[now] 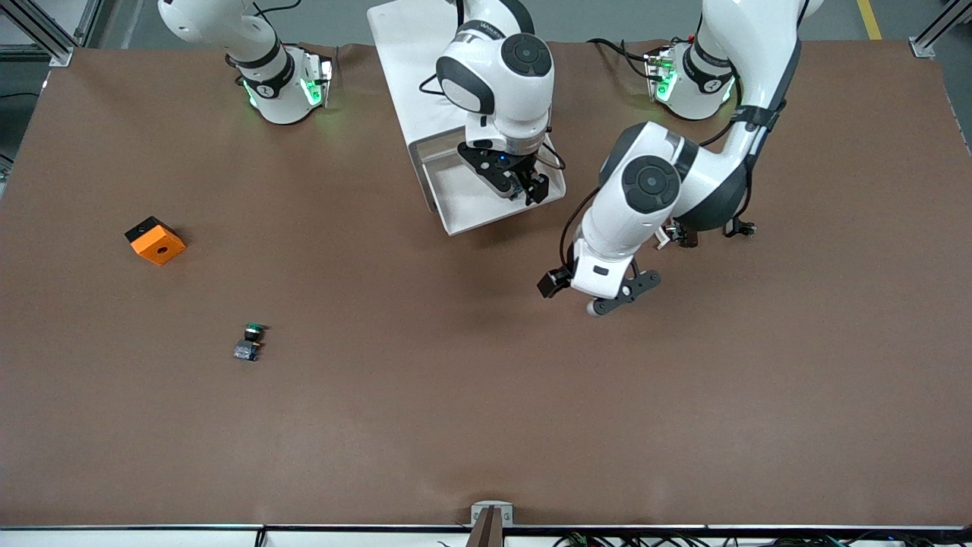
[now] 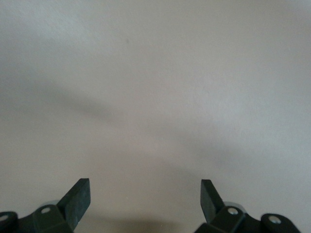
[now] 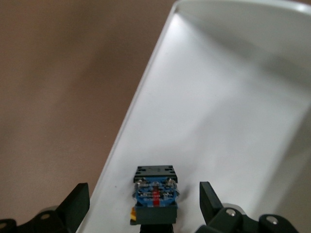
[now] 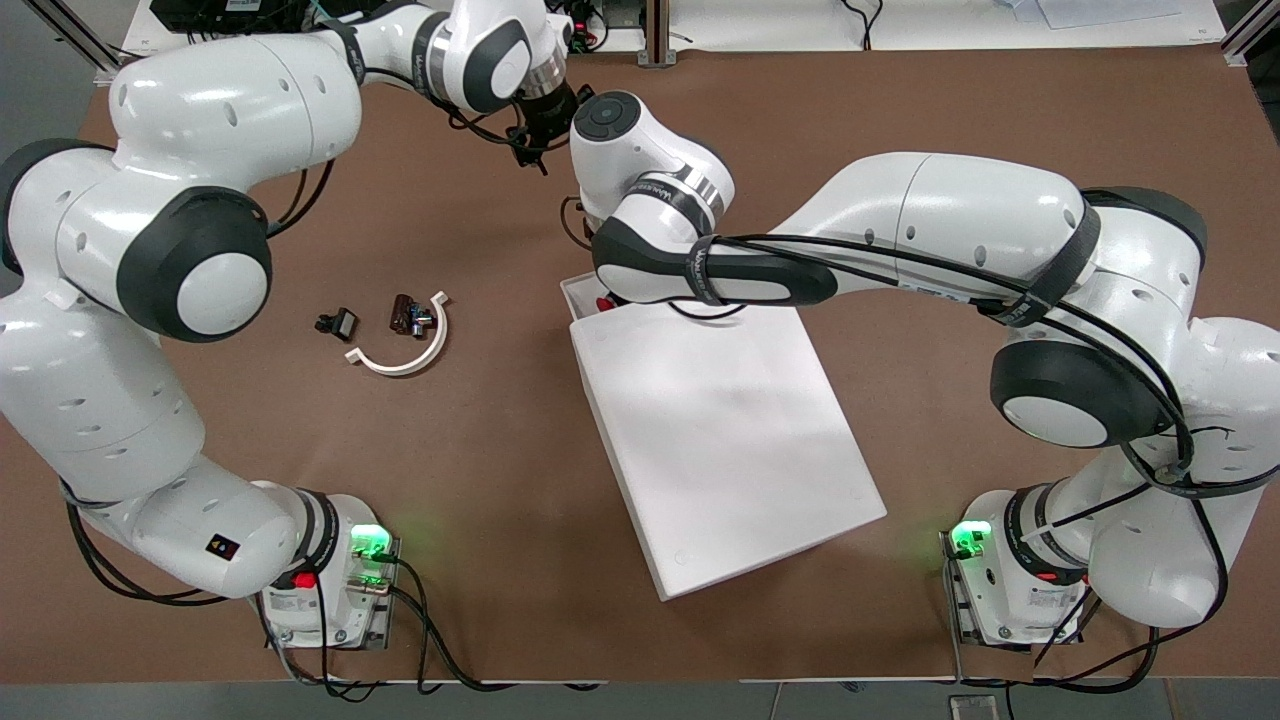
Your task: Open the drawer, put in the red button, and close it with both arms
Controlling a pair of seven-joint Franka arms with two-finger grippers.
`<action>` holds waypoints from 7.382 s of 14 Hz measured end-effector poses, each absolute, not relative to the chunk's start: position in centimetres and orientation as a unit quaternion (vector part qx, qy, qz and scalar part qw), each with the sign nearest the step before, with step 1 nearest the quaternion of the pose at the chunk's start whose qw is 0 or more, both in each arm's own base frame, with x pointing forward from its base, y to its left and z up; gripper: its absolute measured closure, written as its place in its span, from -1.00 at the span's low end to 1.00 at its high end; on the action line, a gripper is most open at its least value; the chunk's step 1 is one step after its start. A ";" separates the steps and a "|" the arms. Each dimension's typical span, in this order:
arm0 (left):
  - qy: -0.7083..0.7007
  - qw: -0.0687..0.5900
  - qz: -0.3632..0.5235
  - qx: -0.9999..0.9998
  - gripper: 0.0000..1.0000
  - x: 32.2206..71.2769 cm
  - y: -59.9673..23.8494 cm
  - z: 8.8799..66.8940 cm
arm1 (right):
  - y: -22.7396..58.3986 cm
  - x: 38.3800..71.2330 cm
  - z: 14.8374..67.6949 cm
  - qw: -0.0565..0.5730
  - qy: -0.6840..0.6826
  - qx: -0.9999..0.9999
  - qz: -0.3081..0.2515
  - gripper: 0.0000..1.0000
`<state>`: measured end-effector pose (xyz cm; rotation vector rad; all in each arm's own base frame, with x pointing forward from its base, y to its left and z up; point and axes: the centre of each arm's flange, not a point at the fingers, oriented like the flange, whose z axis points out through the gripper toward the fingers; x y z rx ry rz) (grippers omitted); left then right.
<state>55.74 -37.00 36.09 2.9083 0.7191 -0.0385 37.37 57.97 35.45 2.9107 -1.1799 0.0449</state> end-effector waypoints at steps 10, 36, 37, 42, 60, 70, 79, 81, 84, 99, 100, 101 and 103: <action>0.208 0.050 -0.037 0.976 -1.00 51.4 -41.6 32.7 | 46.0 47.3 43.7 0.039 -0.153 0.987 -0.009 -1.00; 0.235 0.042 -0.321 0.916 -1.00 39.7 -49.2 27.9 | -6.7 59.9 57.0 0.001 -0.026 0.993 -0.113 -1.00; 0.238 0.044 -0.328 0.913 -1.00 39.5 -49.3 28.0 | -6.7 59.8 57.0 0.001 -0.026 0.993 -0.114 -1.00; 0.232 0.044 -0.350 0.906 -1.00 37.8 -50.6 27.8 | -6.7 60.0 59.6 0.004 -0.027 0.996 -0.087 -1.00; 0.305 0.113 -0.262 0.909 -1.00 56.2 -38.0 38.6 | -5.6 52.6 66.7 -0.002 -0.043 0.999 -0.027 -1.00; 0.255 0.135 -0.141 0.947 -1.00 62.0 -16.6 51.5 | -4.7 51.9 68.2 -0.001 -0.035 0.999 0.019 -1.00; 0.042 0.056 -0.075 0.995 -1.00 52.6 -1.1 62.7 | -5.1 51.4 68.6 -0.002 -0.038 0.999 0.021 -1.00; 0.023 0.032 -0.047 0.998 -1.00 51.7 -0.6 62.6 | -5.0 51.2 68.6 -0.002 -0.038 0.999 0.017 -1.00; 0.006 0.017 -0.003 1.000 -1.00 52.3 -0.9 61.8 | -5.0 51.2 68.6 -0.002 -0.037 0.999 0.016 -1.00; -0.016 0.013 0.027 0.999 -1.00 57.8 -3.5 62.4 | -5.2 51.1 68.3 -0.002 -0.038 0.999 0.013 -1.00; -0.016 0.013 0.026 0.999 -1.00 57.8 -3.4 62.4 | -5.2 51.1 68.3 -0.002 -0.038 0.999 0.013 -1.00; -0.015 0.013 0.027 0.999 -1.00 57.8 -3.4 62.4 | -5.2 51.1 68.3 -0.002 -0.038 0.999 0.013 -1.00; -0.015 0.013 0.029 0.999 -1.00 57.8 -3.4 62.6 | -5.2 51.1 68.3 -0.002 -0.038 0.999 0.013 -1.00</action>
